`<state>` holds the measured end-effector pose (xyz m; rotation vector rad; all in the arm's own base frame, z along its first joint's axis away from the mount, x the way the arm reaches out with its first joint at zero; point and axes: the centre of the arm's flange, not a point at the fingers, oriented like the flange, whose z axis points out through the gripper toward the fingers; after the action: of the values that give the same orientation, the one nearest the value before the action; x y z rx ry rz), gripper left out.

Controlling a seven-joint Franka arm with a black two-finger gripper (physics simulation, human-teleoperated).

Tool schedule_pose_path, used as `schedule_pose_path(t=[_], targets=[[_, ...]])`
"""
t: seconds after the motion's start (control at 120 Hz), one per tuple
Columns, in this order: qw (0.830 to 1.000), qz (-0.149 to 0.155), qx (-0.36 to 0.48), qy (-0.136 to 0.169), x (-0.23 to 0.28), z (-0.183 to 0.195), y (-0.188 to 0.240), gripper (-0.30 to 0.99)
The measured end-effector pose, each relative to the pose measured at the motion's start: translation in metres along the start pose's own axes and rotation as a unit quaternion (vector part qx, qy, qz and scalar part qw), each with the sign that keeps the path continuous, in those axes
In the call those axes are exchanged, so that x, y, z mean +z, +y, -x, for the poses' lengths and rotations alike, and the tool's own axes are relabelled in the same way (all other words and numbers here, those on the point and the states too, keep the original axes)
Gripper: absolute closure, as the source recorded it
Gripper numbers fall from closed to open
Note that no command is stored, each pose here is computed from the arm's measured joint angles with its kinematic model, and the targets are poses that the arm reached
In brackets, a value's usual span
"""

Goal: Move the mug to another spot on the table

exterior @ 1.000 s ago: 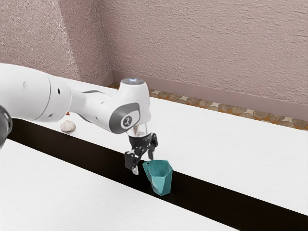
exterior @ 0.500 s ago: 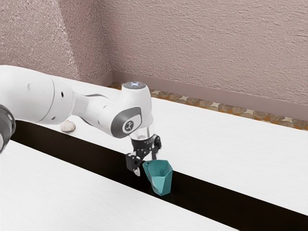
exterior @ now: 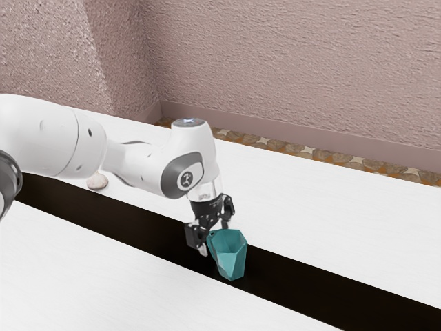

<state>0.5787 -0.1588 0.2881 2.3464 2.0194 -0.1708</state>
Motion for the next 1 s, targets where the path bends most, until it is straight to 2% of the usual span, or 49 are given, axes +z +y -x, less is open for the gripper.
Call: schedule_pose_path(t=[0.333, 0.533, 0.758, 1.0], targets=[[1.0, -0.004, -0.007, -0.012, 0.004, 0.0, -0.002, 0.03], [1.0, -0.004, 0.005, -0.002, 0.004, -0.002, -0.002, 0.14], [1.0, -0.005, 0.013, 0.001, 0.003, -0.002, -0.003, 0.4], [1.0, 0.0, 0.01, -0.008, -0.006, 0.0, -0.003, 0.5]])
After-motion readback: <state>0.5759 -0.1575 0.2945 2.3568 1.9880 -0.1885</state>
